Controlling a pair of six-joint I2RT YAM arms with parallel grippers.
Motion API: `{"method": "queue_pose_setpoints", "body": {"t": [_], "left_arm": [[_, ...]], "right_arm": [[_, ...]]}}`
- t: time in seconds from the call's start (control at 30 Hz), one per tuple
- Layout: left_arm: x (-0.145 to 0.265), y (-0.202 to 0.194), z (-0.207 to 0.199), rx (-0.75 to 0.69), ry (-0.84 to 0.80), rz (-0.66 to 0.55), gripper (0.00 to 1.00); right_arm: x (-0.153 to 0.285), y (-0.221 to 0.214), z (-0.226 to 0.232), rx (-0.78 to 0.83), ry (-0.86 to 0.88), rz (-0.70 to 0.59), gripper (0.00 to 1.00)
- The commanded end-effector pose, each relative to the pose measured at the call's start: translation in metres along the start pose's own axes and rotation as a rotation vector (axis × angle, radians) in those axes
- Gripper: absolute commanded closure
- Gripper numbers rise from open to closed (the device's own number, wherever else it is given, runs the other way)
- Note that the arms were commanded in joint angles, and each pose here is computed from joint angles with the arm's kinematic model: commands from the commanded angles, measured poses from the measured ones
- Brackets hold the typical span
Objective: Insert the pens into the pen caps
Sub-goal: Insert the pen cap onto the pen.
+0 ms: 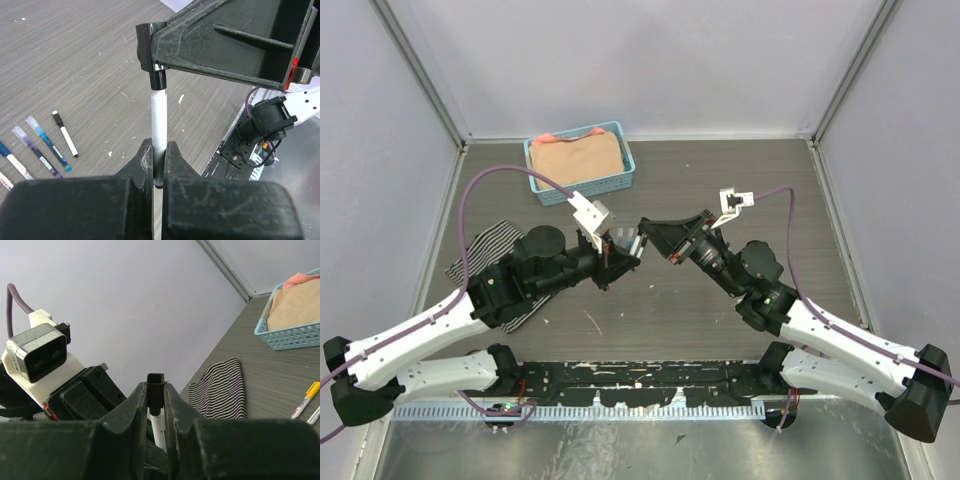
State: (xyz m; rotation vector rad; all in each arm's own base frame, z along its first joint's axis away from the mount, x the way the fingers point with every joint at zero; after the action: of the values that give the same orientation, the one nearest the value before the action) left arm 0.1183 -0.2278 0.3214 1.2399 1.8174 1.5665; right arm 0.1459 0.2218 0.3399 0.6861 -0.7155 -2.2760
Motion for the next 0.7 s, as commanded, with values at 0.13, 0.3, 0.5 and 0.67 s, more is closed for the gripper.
{"method": "queue_pose_setpoints", "body": {"t": [0.13,0.3,0.5,0.67], "left_arm": [[0.005,0.02,-0.003,0.002,0.004,-0.076,1.0],[0.005,0.029,-0.005,0.007,0.012,-0.104,1.0],[0.007,0.041,-0.008,0.022,0.007,-0.152,1.0],[0.011,0.052,-0.009,0.032,0.015,-0.214,1.0]], "right_arm": [[-0.003,-0.001,0.009,0.035,0.057,-0.001,1.0],[0.002,-0.012,0.007,0.059,0.04,0.028,1.0],[0.004,-0.029,0.001,0.089,0.016,0.078,1.0],[0.005,-0.043,0.001,0.082,0.018,0.123,1.0]]}}
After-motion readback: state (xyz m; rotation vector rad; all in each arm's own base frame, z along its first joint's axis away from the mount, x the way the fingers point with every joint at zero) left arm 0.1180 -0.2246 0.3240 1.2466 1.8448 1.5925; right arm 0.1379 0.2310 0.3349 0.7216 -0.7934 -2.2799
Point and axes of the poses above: each gripper's point midway between its finger pads, its own x axis back along the fingers, its own z axis along the line the jaws close on, y = z × x, the point moved 9 cm from there along x, back along the fingers, and after that the axes turned 1 degree about -x, right-handed, at the moved point
